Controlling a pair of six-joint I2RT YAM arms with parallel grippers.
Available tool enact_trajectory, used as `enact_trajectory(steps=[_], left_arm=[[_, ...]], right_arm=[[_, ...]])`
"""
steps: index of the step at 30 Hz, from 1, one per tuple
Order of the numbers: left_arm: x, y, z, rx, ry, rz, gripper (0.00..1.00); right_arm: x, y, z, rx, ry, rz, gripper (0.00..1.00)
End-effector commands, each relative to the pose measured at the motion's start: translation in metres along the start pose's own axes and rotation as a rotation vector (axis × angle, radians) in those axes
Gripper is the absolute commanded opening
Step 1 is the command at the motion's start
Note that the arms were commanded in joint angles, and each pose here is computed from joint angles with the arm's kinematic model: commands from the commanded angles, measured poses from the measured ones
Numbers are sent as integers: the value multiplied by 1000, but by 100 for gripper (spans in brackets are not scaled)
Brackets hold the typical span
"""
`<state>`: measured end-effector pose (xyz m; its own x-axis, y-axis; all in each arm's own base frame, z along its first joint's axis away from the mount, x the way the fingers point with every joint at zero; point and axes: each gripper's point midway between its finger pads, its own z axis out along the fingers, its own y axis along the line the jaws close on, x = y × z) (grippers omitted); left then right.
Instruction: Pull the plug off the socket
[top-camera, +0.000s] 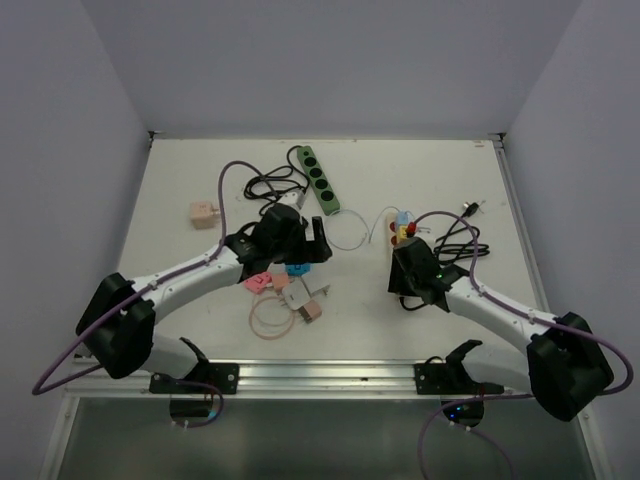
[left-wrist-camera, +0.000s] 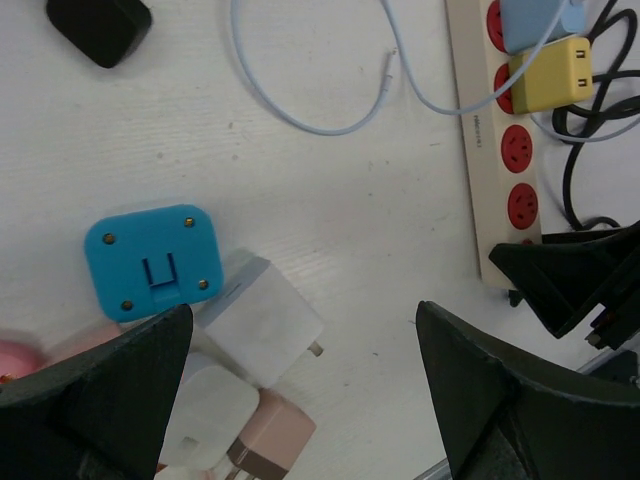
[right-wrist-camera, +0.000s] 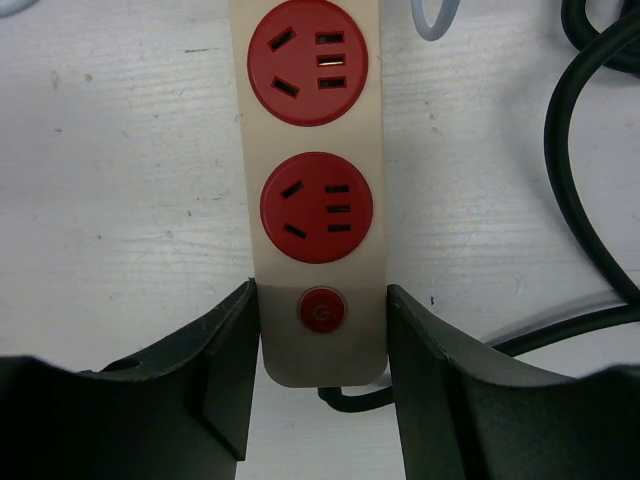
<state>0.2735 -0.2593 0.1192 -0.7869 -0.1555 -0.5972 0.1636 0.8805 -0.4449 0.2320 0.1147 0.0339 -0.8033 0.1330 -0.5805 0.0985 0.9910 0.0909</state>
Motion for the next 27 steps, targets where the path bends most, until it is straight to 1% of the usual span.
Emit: enact_trajectory(steps=[1, 2, 4, 5, 6, 7, 9, 12, 13, 15, 20, 27], left_arm=[[-19, -52, 8, 159, -19, -35, 96], [-12, -56, 21, 162, 11, -49, 96], [-9, -73, 28, 221, 51, -69, 96], [-4, -79, 41, 242, 74, -98, 96], [-5, -91, 42, 286, 90, -110, 96], [-3, -94, 48, 291, 103, -121, 96], [-1, -111, 62, 336, 121, -149, 96], [10, -125, 80, 366, 175, -194, 95], [17, -124, 89, 358, 195, -208, 94], [18, -131, 95, 376, 200, -249, 93], [23, -131, 119, 359, 213, -332, 89], [22, -138, 139, 371, 221, -379, 84]], right_arm=[[-26, 23, -17, -137, -100, -16, 0], [-30, 24, -20, -150, -113, -16, 0], [-36, 28, -30, -183, -139, -10, 0], [-38, 30, -33, -196, -147, -9, 0], [-39, 30, -34, -202, -152, -8, 0], [-41, 32, -38, -214, -161, -5, 0], [-41, 32, -39, -220, -162, -3, 0], [-38, 34, -40, -234, -154, 1, 0], [-39, 36, -41, -244, -154, 8, 0], [-36, 37, -41, -255, -150, 13, 0], [-33, 41, -40, -279, -144, 29, 0], [-30, 42, -39, -289, -138, 44, 0]])
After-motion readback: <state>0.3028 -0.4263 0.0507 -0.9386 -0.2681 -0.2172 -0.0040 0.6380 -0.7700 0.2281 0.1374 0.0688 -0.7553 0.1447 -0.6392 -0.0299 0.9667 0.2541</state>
